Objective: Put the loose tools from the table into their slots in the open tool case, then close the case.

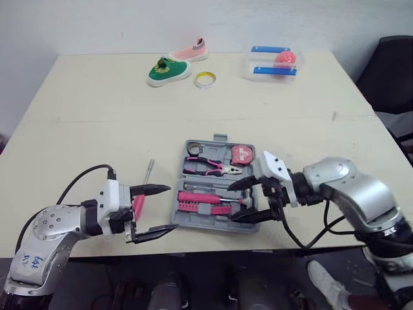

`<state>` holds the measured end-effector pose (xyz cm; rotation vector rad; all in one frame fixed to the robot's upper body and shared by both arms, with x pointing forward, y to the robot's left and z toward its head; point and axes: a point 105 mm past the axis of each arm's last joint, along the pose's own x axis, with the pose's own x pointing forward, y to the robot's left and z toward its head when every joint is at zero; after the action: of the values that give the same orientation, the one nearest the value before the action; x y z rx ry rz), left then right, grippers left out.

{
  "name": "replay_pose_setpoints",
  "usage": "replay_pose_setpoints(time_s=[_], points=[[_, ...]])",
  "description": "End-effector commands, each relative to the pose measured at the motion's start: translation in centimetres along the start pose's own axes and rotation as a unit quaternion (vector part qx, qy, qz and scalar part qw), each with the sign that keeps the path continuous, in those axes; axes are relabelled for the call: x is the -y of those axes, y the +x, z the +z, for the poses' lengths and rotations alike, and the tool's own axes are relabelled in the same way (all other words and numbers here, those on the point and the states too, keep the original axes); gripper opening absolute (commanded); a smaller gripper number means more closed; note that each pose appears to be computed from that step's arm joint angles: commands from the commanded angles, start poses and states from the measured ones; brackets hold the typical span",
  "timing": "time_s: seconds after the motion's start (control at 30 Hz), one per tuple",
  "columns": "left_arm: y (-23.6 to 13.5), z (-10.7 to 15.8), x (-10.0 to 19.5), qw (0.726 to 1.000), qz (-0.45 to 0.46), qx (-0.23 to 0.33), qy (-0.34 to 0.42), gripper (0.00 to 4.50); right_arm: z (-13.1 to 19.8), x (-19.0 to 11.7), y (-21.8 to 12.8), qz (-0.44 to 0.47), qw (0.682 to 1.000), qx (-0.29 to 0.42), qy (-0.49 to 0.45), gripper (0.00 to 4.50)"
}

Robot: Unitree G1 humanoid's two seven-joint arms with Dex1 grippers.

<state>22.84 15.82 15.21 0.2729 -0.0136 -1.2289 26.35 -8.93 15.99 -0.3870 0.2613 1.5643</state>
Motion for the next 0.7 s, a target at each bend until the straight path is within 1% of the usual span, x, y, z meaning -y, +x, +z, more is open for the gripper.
replay_pose_setpoints(time_s=[0.03, 0.1, 0.17, 0.27, 0.43, 0.57, 0.7], points=[[0.0, 0.0, -0.1, 1.000, -0.006, 0.006, 0.014, 4.50, -0.2, 1.3, -0.3, -0.029, 0.998, 0.019, -0.049, 2.02], [0.0, -0.1, -0.3, 1.000, -0.006, 0.006, 0.016, 4.50, -1.0, 2.0, 0.1, -0.045, 0.997, 0.023, -0.060, 0.97], [-0.1, -0.3, -0.4, 1.000, -0.005, 0.006, 0.019, 4.50, -1.7, 2.2, 0.4, -0.044, 0.996, 0.023, -0.076, 0.03], [-0.1, -0.5, -0.4, 1.000, -0.005, 0.004, 0.020, 4.50, -2.3, 2.2, 0.8, -0.038, 0.995, 0.023, -0.086, 0.03], [-0.3, -0.8, -0.2, 1.000, -0.003, 0.000, 0.021, 4.50, -4.0, 2.7, 1.1, -0.036, 0.994, -0.007, -0.102, 0.03], [-0.4, -0.9, -0.3, 1.000, -0.001, -0.004, 0.022, 4.50, -5.5, 2.1, 1.6, -0.014, 0.994, -0.026, -0.106, 0.03], [-0.6, -0.9, -0.3, 1.000, 0.002, -0.006, 0.022, 4.50, -6.4, 2.1, 2.2, -0.017, 0.992, -0.039, -0.119, 0.03]])
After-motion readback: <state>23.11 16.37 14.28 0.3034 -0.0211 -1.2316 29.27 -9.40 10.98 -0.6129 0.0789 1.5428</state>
